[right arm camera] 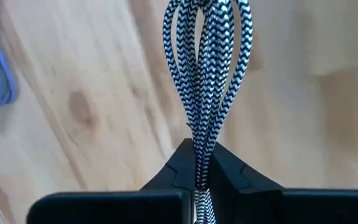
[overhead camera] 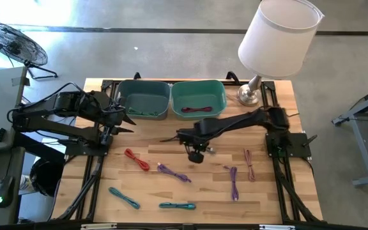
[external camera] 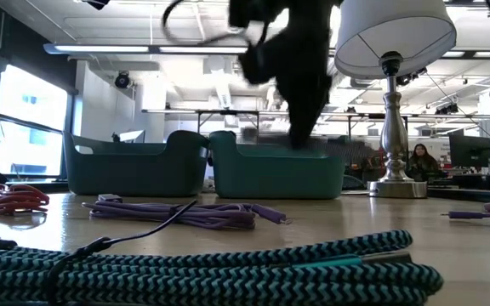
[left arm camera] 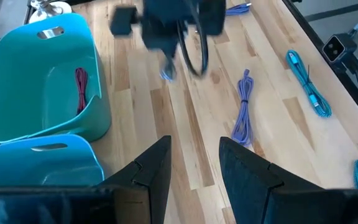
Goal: Pick & Place USB Port
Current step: Put the black and white charger cable into the green bin, then put the right purple charger cable into the blue bin
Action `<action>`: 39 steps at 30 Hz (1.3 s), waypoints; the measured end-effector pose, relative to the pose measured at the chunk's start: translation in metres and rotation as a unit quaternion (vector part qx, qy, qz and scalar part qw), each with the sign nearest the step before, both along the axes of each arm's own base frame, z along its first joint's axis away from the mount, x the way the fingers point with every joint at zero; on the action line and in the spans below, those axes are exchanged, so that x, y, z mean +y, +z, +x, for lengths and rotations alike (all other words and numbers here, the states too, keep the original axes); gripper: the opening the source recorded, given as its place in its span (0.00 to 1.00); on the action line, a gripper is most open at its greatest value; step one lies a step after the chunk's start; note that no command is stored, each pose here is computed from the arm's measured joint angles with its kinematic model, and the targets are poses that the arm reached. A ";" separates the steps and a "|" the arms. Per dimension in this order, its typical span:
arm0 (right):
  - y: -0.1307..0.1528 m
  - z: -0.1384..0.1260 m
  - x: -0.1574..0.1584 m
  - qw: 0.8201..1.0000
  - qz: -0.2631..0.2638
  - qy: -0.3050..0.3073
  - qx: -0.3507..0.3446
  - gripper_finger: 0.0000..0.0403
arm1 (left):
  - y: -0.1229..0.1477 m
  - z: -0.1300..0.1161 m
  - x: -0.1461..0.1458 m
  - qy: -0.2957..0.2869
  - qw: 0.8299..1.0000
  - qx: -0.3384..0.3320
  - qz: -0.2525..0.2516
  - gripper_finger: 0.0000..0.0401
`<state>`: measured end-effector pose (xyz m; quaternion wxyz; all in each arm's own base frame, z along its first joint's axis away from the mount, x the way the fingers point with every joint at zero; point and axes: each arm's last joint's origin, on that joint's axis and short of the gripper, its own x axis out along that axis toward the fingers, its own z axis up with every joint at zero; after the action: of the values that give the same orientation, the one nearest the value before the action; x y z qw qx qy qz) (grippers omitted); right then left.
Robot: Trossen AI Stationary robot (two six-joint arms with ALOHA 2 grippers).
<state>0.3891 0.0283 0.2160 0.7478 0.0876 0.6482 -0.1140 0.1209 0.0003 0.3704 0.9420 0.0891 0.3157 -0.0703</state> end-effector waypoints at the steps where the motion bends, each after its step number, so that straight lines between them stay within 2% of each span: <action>1: 0.011 -0.005 0.001 1.000 -0.009 -0.004 -0.008 0.03 | 0.000 0.000 0.000 0.000 1.000 0.000 0.000 0.33; 5: 0.067 -0.030 -0.006 0.995 -0.062 -0.012 -0.081 0.03 | 0.000 0.000 0.000 -0.001 1.000 0.000 0.003 0.33; 9: 0.099 -0.048 -0.041 0.987 -0.092 -0.032 -0.125 0.03 | 0.000 0.000 0.001 -0.003 1.000 -0.001 0.022 0.33; 17: 0.105 -0.063 -0.127 0.984 -0.110 -0.067 -0.125 0.03 | -0.002 -0.001 0.004 0.009 0.996 0.014 0.088 0.33; 19: 0.106 -0.064 -0.142 0.982 -0.093 -0.075 -0.143 0.08 | -0.004 -0.001 0.004 0.017 0.994 0.029 0.100 0.33; 22: 0.109 -0.064 -0.156 0.978 -0.070 -0.076 -0.183 0.21 | -0.008 -0.001 0.005 0.019 0.993 0.050 0.102 0.33; 30: 0.111 -0.065 -0.157 0.977 -0.060 -0.065 -0.191 0.56 | -0.014 0.000 0.005 0.016 0.990 0.090 0.102 0.33; 34: 0.114 -0.073 -0.136 0.983 0.026 -0.060 -0.170 0.65 | -0.016 0.000 0.004 0.009 0.990 0.105 0.097 0.33; 39: 0.119 -0.088 -0.086 0.986 0.127 -0.054 -0.093 0.66 | -0.018 -0.003 0.004 0.006 0.988 0.120 0.095 0.33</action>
<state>0.3011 -0.0581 0.3349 0.7805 0.2275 0.5789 -0.0625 0.1182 0.0045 0.3526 0.8849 0.1676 0.4324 -0.0441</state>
